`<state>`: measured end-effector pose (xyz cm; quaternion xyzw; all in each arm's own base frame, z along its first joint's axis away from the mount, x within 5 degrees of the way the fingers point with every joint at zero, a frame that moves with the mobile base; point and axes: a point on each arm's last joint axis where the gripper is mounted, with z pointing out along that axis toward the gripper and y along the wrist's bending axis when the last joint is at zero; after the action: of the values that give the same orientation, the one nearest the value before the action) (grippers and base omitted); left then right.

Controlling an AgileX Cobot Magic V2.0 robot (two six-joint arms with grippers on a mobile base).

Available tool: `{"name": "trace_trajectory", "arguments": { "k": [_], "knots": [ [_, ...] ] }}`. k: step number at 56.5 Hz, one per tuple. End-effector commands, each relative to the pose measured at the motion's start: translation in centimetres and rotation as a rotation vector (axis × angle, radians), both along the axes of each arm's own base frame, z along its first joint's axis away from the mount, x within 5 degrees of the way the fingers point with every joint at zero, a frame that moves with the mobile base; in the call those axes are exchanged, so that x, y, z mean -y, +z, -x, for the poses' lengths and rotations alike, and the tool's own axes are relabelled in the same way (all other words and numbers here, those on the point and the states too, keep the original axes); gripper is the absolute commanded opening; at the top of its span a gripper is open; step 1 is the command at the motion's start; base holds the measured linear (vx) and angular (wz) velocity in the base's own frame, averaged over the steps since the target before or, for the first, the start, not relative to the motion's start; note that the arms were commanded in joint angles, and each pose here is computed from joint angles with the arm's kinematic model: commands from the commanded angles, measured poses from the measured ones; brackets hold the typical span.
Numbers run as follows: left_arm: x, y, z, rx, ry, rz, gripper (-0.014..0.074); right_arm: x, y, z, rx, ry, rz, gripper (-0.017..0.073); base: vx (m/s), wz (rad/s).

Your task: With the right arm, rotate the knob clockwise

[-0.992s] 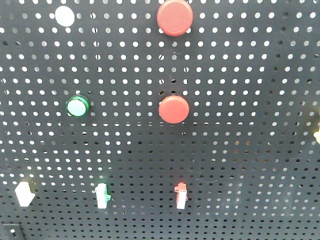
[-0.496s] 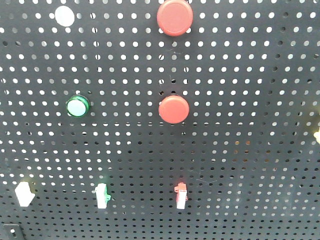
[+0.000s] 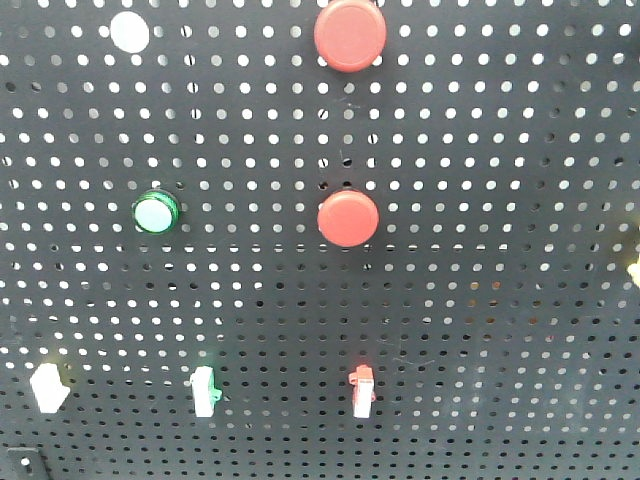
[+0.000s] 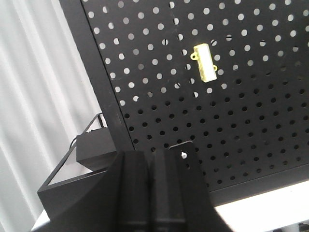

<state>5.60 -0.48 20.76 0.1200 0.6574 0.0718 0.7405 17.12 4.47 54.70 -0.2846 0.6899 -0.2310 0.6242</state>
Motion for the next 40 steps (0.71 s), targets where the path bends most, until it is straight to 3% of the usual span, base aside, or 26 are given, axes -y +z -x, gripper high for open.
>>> {"name": "trace_trajectory", "arguments": {
  "k": [1, 13, 21, 26, 31, 40],
  "knots": [
    [0.07, -0.33, 0.07, 0.059, -0.013, 0.014, -0.0006, 0.16, 1.72, 0.62, 0.129, 0.019, 0.008, 0.0283, 0.00, 0.00],
    [0.07, -0.33, 0.07, 0.059, -0.013, 0.014, -0.0006, 0.13, 1.83, 0.49, 0.144, 0.015, 0.007, 0.0195, 0.00, 0.00],
    [0.07, -0.33, 0.07, 0.059, -0.013, 0.014, -0.0006, 0.30, 1.92, 0.48, 0.152, -0.007, -0.053, 0.0072, 0.00, 0.00],
    [0.07, -0.33, 0.07, 0.059, -0.013, 0.014, -0.0006, 0.27, 1.89, 0.38, 0.148, -0.011, -0.140, -0.0015, 0.00, 0.00],
    [0.07, -0.33, 0.07, 0.059, -0.013, 0.014, -0.0006, 0.26, 1.89, 0.38, 0.143, -0.014, -0.236, -0.0013, 0.00, 0.00],
    [0.07, -0.33, 0.07, 0.059, -0.013, 0.014, -0.0006, 0.10, 1.94, 0.39, 0.133, -0.005, -0.507, -0.0008, 0.00, 0.00]
  ]
}}
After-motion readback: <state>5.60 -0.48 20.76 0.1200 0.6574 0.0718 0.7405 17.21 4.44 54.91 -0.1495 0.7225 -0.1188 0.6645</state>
